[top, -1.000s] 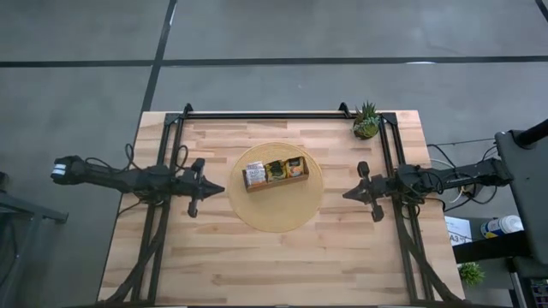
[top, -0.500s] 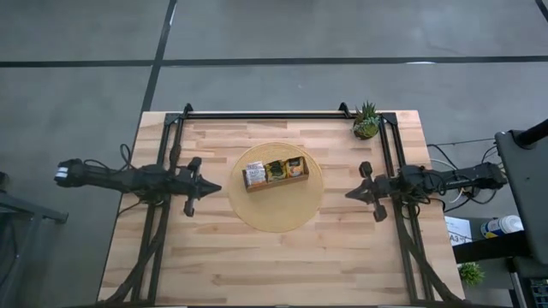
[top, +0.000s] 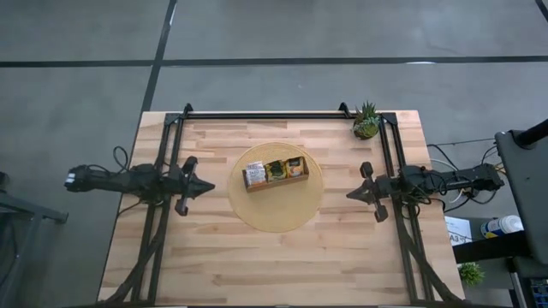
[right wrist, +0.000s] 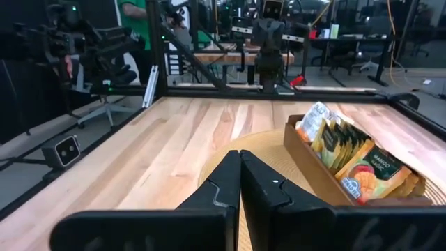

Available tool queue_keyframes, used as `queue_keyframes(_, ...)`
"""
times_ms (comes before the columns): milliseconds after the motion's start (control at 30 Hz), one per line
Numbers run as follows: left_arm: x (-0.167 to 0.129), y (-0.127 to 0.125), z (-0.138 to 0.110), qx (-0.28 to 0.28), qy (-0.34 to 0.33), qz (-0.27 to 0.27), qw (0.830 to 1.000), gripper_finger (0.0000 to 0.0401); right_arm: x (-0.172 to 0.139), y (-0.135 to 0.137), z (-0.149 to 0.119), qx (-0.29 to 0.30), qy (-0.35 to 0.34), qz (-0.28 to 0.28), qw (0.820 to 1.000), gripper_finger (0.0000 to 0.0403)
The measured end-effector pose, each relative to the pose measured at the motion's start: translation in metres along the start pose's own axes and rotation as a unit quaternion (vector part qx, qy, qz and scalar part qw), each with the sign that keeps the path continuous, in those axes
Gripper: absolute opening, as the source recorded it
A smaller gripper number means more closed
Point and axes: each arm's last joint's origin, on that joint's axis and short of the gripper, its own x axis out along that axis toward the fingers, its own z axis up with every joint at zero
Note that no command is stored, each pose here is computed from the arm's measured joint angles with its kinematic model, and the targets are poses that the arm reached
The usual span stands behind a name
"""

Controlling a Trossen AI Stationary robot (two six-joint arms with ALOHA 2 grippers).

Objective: Pick & Place Tea
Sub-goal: Return to Home Position

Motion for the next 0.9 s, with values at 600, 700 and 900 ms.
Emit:
queue_keyframes(600,-0.004,0.002,-0.013,0.005,0.015,0.001,1.0,0.0,0.0,0.0,-0.006,-0.002,0.027,0.0,1.0,0.0009)
queue_keyframes(700,-0.005,0.002,-0.015,0.006,0.026,0.002,1.0,0.0,0.0,0.0,-0.006,-0.015,0.027,0.001,1.0,0.0009)
queue_keyframes(900,-0.005,0.002,-0.015,0.009,0.029,0.002,1.0,0.0,0.0,0.0,-0.006,-0.029,0.027,-0.001,0.999,0.0009)
